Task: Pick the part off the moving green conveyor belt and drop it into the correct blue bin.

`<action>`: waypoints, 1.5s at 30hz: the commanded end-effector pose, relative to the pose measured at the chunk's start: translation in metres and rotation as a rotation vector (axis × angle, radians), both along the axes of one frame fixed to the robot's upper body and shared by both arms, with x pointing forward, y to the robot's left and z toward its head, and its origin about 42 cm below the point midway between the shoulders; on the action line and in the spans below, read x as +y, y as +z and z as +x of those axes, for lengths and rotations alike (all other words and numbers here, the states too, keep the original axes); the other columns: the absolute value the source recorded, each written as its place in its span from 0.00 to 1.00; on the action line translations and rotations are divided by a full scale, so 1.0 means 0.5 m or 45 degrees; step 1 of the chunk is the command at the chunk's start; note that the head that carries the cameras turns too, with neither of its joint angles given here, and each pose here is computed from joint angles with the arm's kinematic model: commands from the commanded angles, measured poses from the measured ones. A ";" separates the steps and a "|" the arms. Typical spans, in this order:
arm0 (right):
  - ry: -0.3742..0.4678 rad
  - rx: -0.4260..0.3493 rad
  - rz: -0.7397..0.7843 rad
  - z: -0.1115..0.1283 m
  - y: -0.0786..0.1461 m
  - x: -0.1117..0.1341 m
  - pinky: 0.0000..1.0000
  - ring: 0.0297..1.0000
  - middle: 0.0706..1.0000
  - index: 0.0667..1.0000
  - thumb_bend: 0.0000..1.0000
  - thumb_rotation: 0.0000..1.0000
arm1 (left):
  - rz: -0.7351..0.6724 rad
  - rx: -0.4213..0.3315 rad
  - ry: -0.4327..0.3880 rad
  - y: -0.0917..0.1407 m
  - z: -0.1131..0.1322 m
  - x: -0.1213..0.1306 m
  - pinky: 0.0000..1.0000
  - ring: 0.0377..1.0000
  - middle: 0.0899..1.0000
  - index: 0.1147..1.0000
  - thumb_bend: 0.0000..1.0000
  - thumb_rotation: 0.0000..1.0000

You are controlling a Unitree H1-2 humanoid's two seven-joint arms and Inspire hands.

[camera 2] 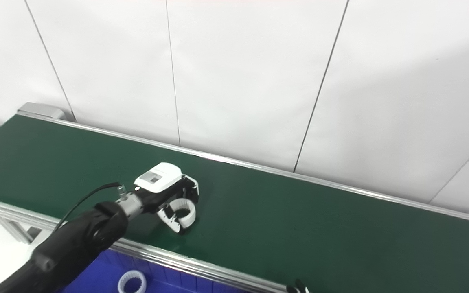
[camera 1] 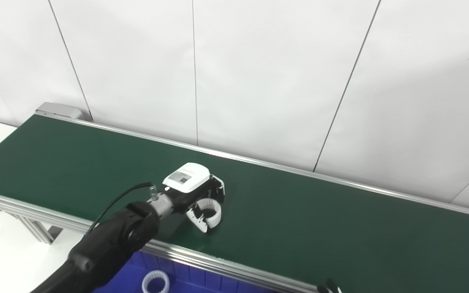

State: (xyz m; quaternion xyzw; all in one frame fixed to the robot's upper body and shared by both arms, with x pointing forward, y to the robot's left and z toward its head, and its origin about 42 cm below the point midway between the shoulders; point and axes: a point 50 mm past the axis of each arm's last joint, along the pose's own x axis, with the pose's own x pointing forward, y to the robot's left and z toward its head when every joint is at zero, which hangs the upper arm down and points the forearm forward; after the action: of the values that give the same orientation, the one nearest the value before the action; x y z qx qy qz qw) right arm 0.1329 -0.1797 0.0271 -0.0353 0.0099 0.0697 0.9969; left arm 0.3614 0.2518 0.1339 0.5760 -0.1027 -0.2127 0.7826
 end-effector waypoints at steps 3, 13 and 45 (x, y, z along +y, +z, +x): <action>0.002 -0.102 0.027 0.004 0.024 0.002 0.77 0.85 0.88 0.94 0.28 0.85 | -0.097 -0.065 0.011 0.078 -0.015 0.000 0.44 0.39 0.44 0.46 0.50 0.00; 0.006 -0.101 0.016 0.004 0.023 -0.007 0.75 0.84 0.88 0.93 0.30 0.82 | -0.172 -0.060 0.004 0.145 -0.102 -0.025 0.43 0.38 0.43 0.47 0.48 0.00; 0.009 -0.148 0.017 0.010 0.100 -0.054 0.75 0.82 0.85 0.91 0.47 0.77 | -0.444 0.324 0.121 0.108 -0.314 -0.031 0.38 0.40 0.43 0.46 0.48 0.00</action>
State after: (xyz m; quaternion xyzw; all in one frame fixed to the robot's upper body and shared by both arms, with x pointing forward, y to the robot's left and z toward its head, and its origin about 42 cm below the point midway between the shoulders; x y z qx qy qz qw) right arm 0.1356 -0.2058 0.0664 -0.0376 -0.0326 0.0678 0.9965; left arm 0.2050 0.2353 0.1770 0.4027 0.0144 -0.2461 0.8815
